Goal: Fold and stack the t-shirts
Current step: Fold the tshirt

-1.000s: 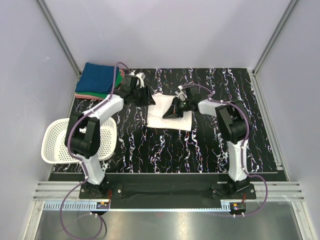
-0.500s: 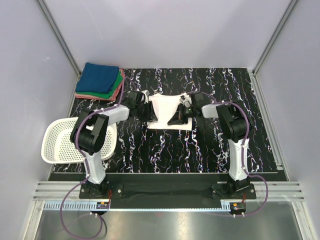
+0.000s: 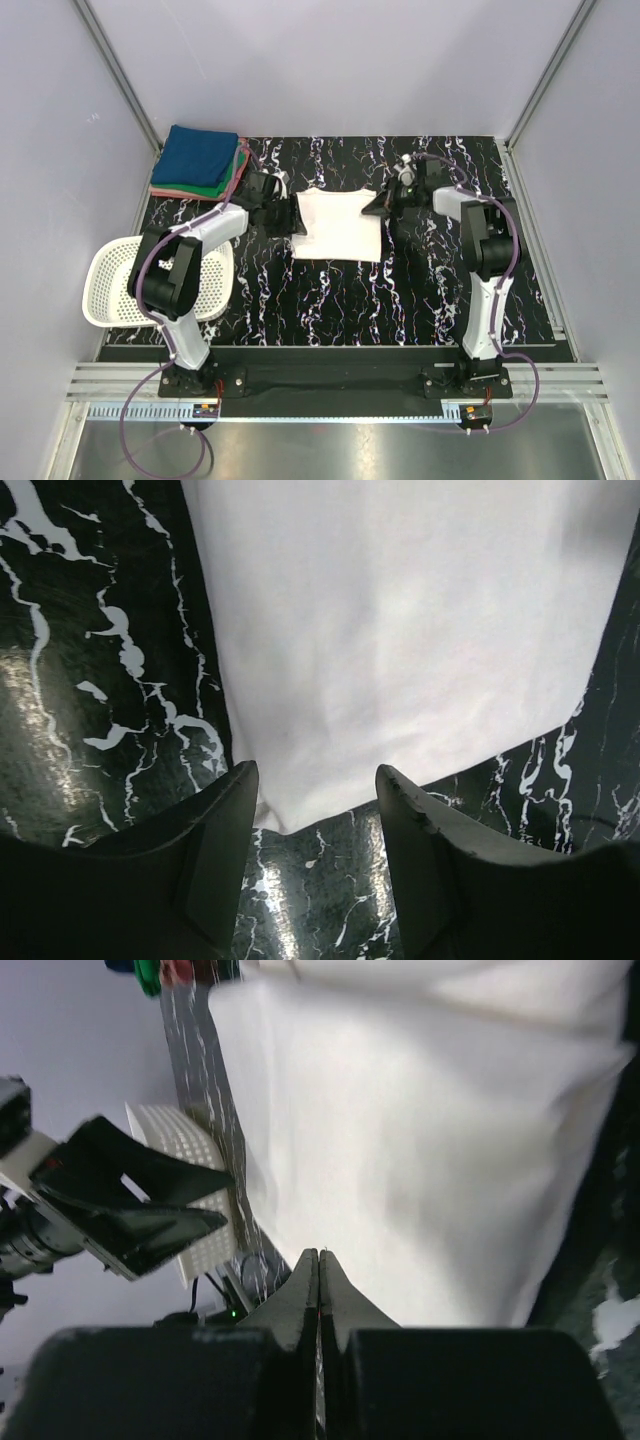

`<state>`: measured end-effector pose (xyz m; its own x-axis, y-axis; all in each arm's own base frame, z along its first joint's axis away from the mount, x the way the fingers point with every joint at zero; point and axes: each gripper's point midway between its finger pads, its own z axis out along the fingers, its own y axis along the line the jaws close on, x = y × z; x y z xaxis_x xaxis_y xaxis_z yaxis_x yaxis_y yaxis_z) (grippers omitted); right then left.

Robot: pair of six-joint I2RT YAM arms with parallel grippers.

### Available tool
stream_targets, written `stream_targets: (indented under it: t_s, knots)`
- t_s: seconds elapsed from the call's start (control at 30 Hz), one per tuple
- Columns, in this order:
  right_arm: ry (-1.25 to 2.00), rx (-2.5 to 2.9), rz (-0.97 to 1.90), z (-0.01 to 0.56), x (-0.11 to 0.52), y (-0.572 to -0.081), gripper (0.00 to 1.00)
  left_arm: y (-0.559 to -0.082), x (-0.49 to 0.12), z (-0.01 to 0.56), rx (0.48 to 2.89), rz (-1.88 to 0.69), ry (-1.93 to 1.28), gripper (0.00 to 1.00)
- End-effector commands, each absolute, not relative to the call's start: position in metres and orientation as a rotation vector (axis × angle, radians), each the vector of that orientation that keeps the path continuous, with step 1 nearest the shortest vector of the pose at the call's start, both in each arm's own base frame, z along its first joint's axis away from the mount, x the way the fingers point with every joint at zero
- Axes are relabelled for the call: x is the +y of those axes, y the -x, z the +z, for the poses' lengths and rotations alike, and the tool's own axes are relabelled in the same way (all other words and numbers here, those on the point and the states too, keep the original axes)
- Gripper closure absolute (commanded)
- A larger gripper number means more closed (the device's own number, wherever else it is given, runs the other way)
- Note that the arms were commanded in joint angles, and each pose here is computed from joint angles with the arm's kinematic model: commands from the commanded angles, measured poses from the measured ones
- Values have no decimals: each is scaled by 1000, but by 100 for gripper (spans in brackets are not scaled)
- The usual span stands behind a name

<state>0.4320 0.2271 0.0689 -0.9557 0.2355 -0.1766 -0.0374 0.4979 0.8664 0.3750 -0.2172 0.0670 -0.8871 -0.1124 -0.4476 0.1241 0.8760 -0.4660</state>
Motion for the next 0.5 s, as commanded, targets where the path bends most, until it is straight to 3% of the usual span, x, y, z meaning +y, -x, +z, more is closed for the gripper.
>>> stream_targets:
  t_s: [0.0,0.47]
  knots:
    - [-160,2439,1465,74,217,-456,99,-381,-206,82,2534,-625,-61,43]
    - [-309,2386,1480,42,188,-505,100,-416,-194,63,2540,-766,-96,39]
